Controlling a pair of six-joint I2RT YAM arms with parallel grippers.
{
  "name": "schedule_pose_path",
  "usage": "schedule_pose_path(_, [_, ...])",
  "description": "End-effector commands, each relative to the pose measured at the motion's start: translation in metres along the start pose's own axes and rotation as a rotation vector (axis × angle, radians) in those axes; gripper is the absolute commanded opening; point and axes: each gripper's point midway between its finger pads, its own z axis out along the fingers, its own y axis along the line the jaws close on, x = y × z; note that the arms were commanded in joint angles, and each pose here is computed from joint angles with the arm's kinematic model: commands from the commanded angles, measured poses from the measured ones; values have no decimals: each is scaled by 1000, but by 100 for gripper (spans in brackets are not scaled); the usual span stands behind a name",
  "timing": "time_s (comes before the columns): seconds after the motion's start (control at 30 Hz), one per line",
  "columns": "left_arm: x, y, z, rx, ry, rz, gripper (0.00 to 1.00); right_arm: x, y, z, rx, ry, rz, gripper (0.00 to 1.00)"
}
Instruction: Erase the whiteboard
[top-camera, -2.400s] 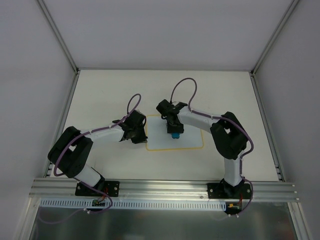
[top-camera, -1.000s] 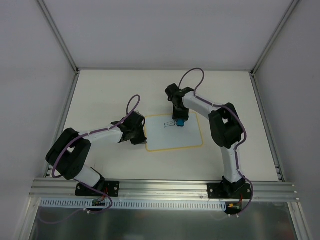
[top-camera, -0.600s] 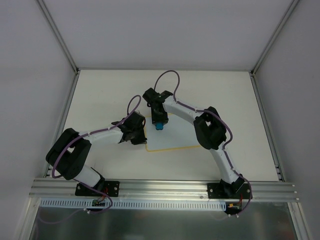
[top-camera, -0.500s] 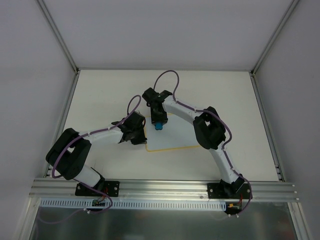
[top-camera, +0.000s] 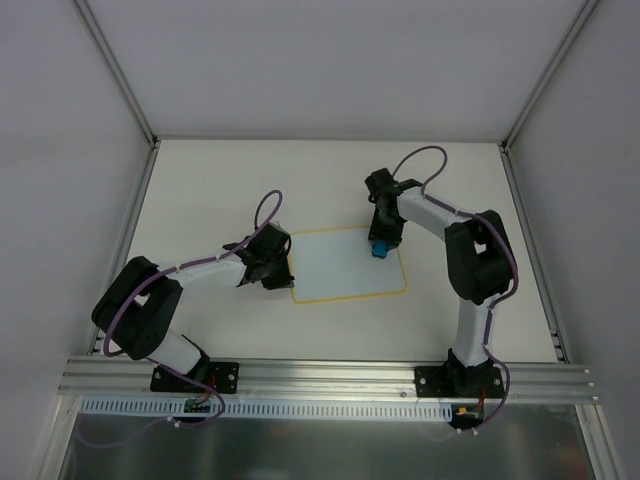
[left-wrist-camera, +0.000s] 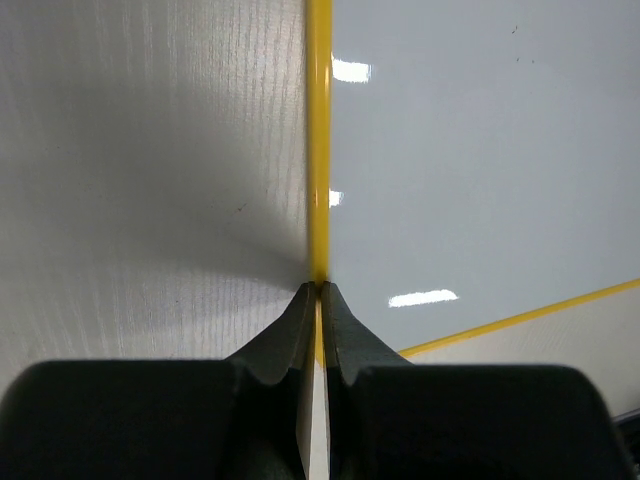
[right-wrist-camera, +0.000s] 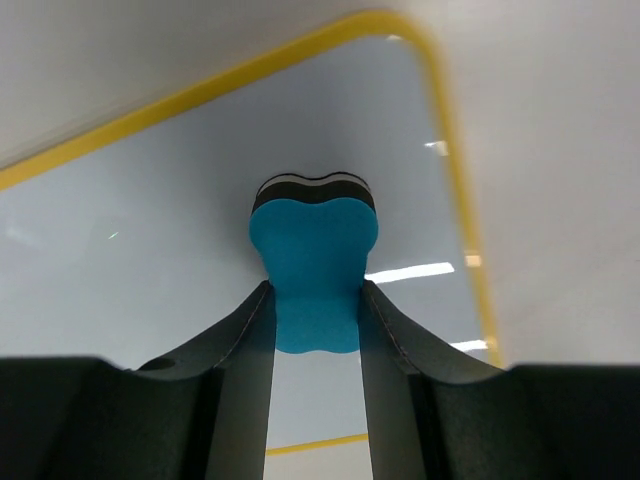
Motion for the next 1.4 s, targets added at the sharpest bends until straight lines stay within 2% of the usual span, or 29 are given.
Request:
schedule_pose_path(0.0, [40, 44, 1, -156, 125, 46, 0, 8, -60, 5, 147, 18, 13, 0])
schedule_pose_path(0.17, [38, 42, -1, -148, 116, 45, 0, -10, -71, -28, 109, -79, 10, 0])
schedule_pose_path(0.4, [36, 39, -3, -136, 106, 51, 0, -17, -68, -44, 79, -121, 6, 0])
schedule_pose_path(0.6, [20, 30, -16, -95, 34, 66, 1, -13, -122, -36, 153, -93, 100, 1])
schedule_pose_path(0.8, [-5, 10, -37, -34, -56, 103, 28, -19, -197, -36, 215, -94, 247, 4])
schedule_pose_path(0.9, [-15, 4, -48, -16, -96, 116, 35, -22, -236, -35, 240, -93, 341, 6])
schedule_pose_path(1.0, [-24, -2, -60, 4, -135, 130, 43, -23, -252, -32, 246, -89, 387, 8])
schedule_pose_path(1.13, [-36, -3, -79, 8, -197, 145, 60, -25, -272, -25, 249, -79, 454, 9])
schedule_pose_path(1.17, [-38, -3, -88, 12, -218, 148, 73, -24, -277, -23, 250, -75, 474, 9])
schedule_pose_path(1.23, [-48, 1, -99, 3, -263, 153, 85, -24, -281, -18, 244, -65, 501, 10])
schedule_pose_path(1.27, [-51, 3, -109, 7, -286, 154, 96, -22, -282, -16, 243, -60, 503, 13])
schedule_pose_path(1.37, [-64, 9, -128, 7, -346, 159, 99, -21, -283, -12, 242, -55, 512, 23])
